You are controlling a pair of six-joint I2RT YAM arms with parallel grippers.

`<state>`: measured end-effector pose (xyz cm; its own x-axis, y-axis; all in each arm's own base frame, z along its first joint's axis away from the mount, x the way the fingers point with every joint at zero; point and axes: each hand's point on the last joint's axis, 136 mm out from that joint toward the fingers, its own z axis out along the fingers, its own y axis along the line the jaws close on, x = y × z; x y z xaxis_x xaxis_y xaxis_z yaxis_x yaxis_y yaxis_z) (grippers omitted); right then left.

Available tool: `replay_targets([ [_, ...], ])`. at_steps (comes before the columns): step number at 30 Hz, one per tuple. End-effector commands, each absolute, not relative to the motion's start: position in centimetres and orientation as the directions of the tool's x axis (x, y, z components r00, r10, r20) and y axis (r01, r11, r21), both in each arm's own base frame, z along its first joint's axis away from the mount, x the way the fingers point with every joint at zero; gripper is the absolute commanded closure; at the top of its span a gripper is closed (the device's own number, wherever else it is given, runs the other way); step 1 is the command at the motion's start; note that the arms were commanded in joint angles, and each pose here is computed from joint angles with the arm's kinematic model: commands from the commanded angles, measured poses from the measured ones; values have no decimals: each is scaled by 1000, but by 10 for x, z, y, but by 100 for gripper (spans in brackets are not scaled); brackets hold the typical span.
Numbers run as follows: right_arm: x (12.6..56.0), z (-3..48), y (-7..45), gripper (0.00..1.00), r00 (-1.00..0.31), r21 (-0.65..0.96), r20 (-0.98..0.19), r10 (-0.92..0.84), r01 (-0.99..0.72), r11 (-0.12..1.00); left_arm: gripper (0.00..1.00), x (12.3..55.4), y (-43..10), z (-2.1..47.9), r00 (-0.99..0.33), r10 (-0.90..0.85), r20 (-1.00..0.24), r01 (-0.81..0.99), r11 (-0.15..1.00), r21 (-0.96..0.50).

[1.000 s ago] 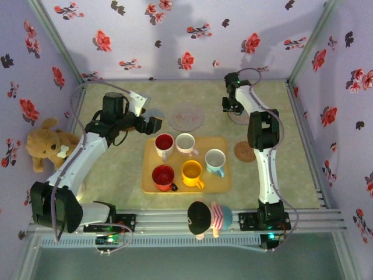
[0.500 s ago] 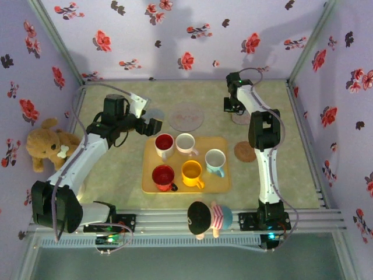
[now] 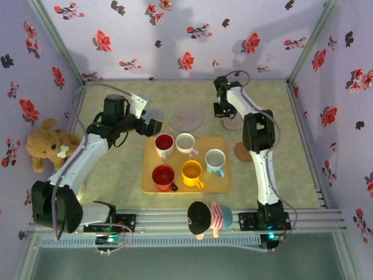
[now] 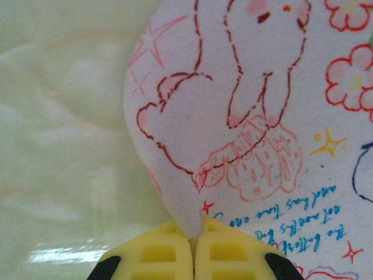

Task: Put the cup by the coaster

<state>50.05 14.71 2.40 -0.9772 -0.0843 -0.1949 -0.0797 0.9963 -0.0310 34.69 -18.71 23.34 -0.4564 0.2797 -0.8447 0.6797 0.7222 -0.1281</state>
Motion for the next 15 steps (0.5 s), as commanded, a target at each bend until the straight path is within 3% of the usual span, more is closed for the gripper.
replay_targets([
  [1,471,35,169,100,-983,23,-128,-131,-135,991,0,344,-188,232,-421,309,-853,699,709,-89],
  [15,460,26,189,100,-984,73,-105,-146,-155,985,0,341,-187,225,-430,322,-844,701,708,-87],
])
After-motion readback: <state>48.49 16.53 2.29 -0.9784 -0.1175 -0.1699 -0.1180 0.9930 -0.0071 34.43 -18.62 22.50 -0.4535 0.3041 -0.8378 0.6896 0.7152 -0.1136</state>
